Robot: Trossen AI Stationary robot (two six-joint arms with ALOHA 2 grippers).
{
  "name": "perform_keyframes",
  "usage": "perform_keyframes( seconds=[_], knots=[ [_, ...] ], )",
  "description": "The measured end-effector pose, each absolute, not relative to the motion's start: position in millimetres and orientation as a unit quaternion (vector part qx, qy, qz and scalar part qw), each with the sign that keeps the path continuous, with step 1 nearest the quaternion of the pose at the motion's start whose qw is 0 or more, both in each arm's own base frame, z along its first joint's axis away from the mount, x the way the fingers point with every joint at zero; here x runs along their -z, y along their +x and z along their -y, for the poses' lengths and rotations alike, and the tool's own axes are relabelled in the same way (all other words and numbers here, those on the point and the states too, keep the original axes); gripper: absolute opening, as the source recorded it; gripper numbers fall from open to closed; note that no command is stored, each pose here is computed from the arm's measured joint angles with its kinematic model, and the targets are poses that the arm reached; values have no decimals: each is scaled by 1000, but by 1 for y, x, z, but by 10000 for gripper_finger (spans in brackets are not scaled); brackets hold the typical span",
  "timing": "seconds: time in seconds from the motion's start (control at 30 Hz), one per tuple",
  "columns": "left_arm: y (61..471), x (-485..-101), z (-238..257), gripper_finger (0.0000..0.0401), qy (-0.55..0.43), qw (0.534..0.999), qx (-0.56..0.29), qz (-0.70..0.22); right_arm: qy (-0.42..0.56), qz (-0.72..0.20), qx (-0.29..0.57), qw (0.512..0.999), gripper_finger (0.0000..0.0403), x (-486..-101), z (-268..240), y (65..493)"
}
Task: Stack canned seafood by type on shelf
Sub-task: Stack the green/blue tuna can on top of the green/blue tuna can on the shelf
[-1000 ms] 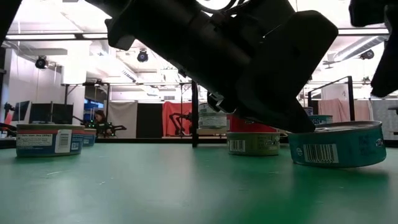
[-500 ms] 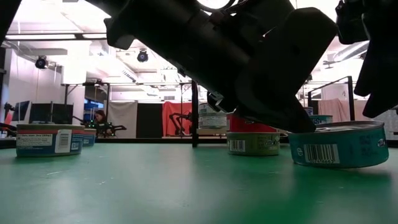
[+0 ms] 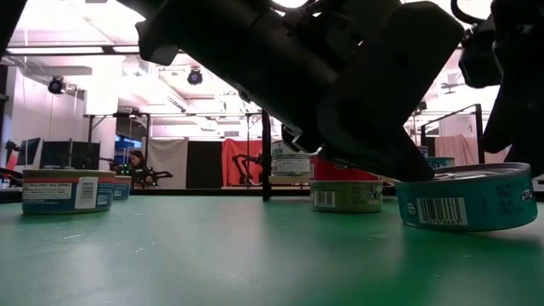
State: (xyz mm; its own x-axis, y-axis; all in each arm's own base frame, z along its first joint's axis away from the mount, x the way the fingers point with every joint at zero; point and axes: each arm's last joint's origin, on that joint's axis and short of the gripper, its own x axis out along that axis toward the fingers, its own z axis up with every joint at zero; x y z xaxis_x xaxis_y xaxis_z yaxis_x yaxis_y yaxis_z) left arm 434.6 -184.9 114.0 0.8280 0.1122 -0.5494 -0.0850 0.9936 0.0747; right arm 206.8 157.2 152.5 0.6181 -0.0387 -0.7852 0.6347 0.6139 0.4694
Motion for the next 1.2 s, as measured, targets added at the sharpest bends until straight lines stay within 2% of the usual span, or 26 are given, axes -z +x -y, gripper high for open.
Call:
perform_keyframes(
  seconds=[0.33, 1.2],
  knots=[
    [432, -114, 191, 0, 24, 956, -46, -290, 410, -375, 207, 806, 279, -139, -152, 201],
    [428, -110, 193, 0, 4, 953, -53, -298, 434, -362, 166, 809, 288, -122, -165, 215]
  ],
)
